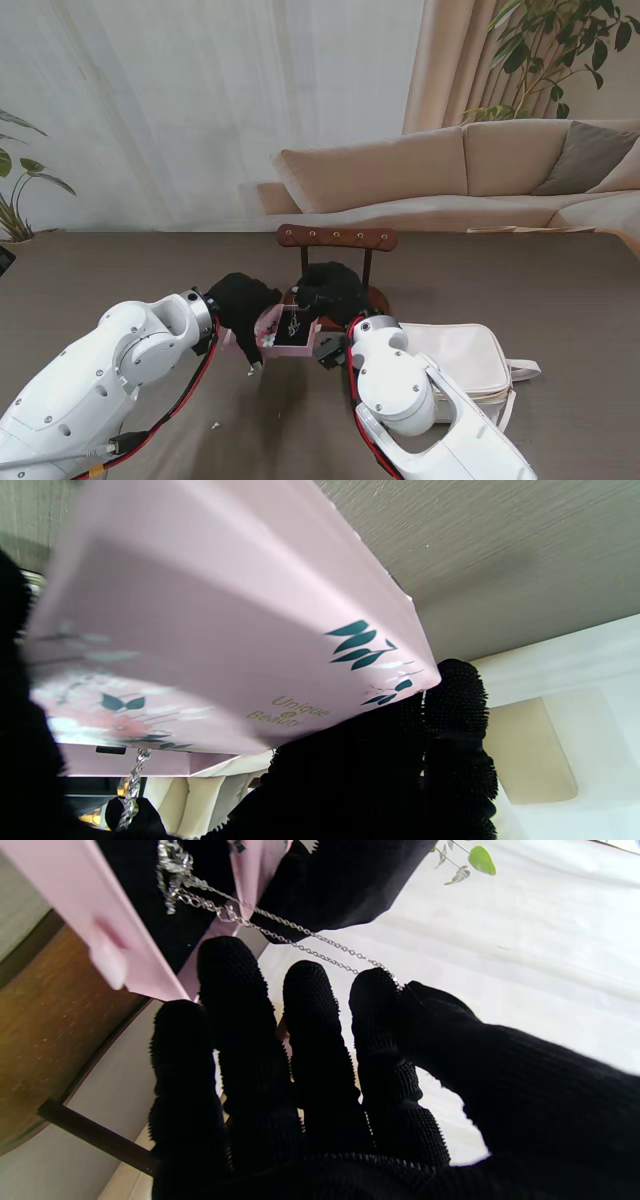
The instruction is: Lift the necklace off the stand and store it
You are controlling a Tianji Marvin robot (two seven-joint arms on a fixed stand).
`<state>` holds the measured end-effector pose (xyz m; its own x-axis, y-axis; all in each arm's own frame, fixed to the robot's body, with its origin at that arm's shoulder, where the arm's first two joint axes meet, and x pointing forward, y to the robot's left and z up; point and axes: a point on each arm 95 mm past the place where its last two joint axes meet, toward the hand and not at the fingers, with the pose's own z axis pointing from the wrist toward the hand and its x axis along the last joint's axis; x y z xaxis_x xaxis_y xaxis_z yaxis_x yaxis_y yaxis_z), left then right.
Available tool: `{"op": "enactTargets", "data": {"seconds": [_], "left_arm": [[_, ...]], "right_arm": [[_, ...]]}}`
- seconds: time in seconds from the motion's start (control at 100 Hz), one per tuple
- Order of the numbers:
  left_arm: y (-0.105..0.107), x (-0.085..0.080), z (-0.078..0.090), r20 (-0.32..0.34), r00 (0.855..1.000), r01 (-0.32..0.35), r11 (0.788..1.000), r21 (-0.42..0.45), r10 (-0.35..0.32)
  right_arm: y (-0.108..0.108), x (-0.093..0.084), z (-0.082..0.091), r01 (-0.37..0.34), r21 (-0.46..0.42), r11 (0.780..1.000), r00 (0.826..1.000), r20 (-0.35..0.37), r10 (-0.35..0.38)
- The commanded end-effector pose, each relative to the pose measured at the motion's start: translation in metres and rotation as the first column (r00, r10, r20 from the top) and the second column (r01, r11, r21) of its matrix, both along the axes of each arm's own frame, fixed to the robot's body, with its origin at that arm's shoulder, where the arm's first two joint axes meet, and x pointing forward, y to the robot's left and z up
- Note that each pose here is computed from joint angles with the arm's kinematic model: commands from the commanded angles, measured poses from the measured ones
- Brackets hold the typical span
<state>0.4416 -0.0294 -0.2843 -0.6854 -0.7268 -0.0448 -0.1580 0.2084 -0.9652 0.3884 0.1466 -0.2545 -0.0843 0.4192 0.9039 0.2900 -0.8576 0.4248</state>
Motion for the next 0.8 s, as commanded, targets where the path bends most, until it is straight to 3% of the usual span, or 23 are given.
{"op": "enactTargets", "data": {"seconds": [0.0,0.43,0.79], "left_arm": [[-0.002,0.0003,0.0025,-0.004,1.0,0.002,1.0,0.003,-0.002],[-0.0026,0.003,0.0047,-0.002,1.0,0.009,1.0,0.006,-0.009],[-0.0015,0.002,0.0054,-0.003,1.0,0.006,1.0,0.011,-0.006]], "right_arm": [[-0.0001,-0.0035,-0.0069,-0.017,-0.007,1.0,1.0,-0.016,0.016],[-0.0052,-0.0046,-0.0127,-0.093,-0.193,0.977,0.989,0.094,0.113],[-0.008,-0.0022,-0.0122,-0.093,-0.264,0.96,0.979,0.153,0.137]]}}
